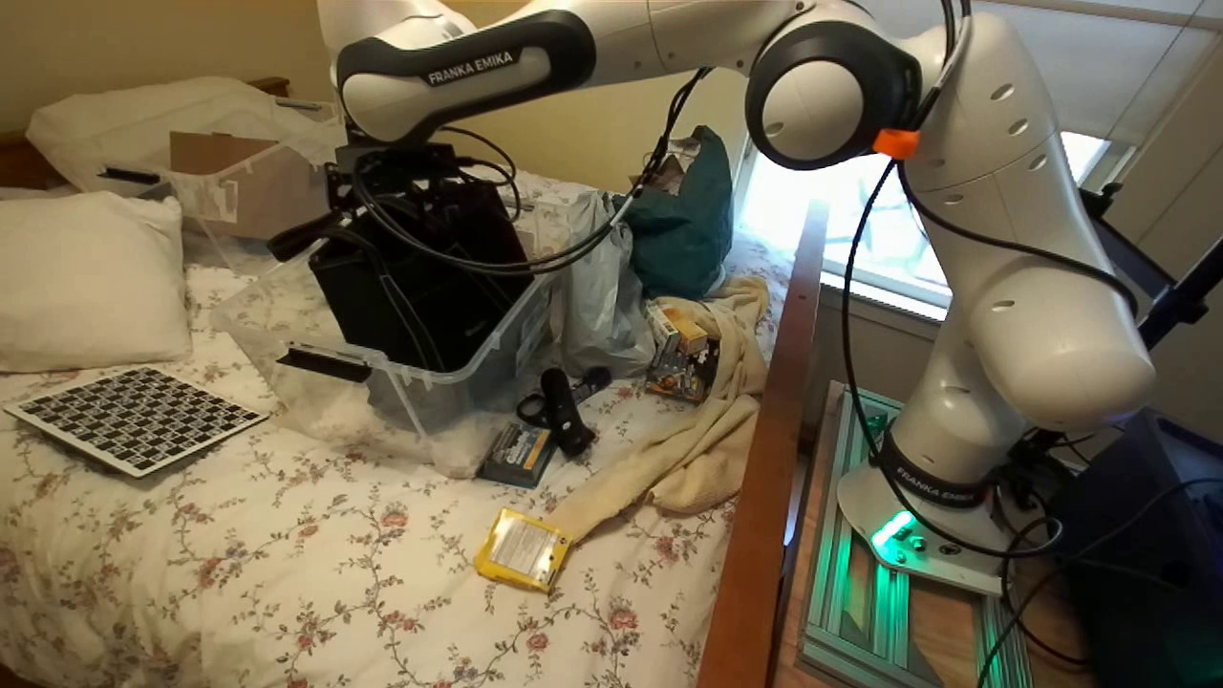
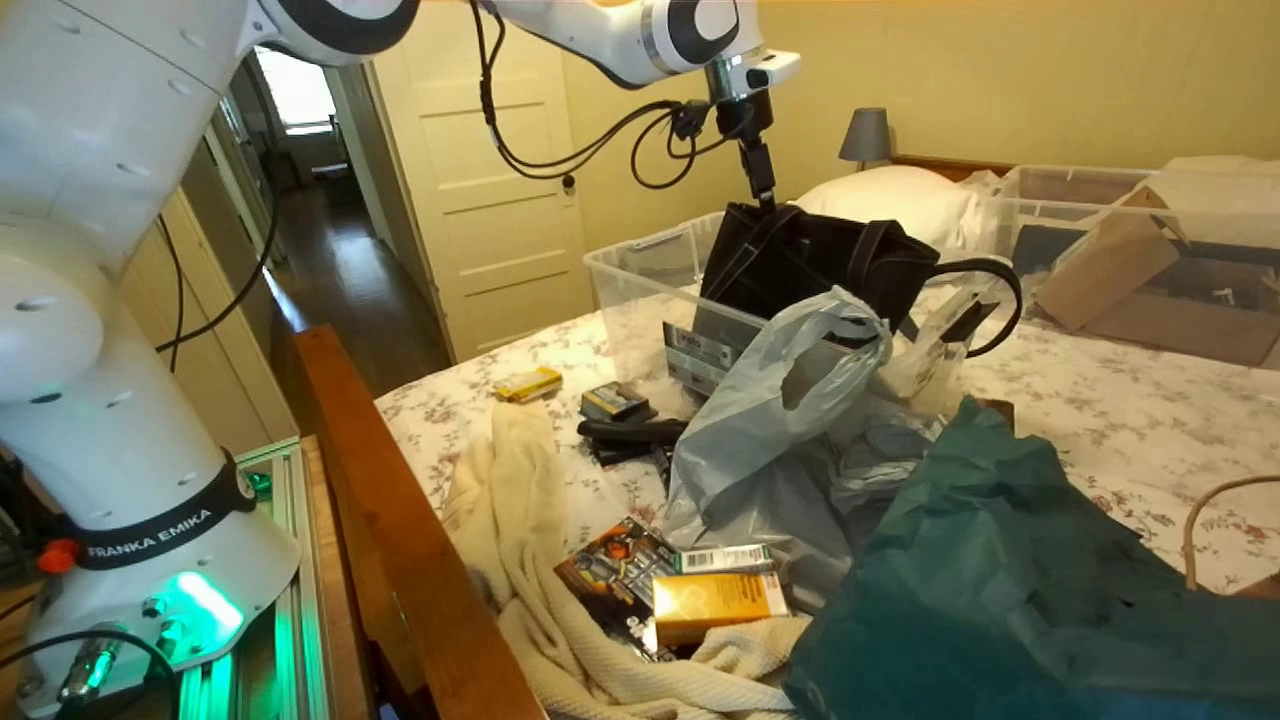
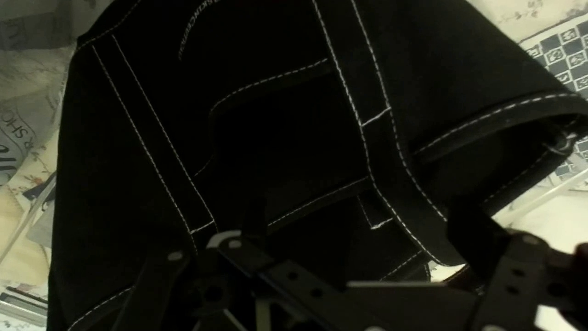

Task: Pick up the yellow plastic from the bed and put it in the bag

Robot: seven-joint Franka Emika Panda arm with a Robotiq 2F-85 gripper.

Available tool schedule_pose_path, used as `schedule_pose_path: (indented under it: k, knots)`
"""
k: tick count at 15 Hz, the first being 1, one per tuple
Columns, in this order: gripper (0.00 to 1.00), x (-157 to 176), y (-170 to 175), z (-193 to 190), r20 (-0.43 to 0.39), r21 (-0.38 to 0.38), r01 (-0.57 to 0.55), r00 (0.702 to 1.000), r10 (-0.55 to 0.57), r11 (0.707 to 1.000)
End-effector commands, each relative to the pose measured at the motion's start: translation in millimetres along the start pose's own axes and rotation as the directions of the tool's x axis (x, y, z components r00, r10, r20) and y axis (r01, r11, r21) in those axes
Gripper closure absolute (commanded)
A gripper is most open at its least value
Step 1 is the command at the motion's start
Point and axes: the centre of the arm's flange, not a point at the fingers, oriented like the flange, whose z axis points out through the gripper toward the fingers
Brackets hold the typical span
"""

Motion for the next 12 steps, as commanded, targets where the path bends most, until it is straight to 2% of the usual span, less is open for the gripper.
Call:
schedule_pose_path:
  k: [1, 3, 5, 12]
  knots:
    - [0.00, 0, 0, -1, -0.001, 0.001, -0.001, 1.000, 0.001, 1.000]
    - [0.00, 0, -4, 3, -0.012, -0.031, -0.031, 0.999, 0.031, 0.999]
    - [0.00, 17, -7, 14, -0.008, -0.076, -0.135, 0.991, 0.135, 0.988]
    - [0.00, 55, 0, 48, 0.023, -0.153, -0.330, 0.941, 0.338, 0.931]
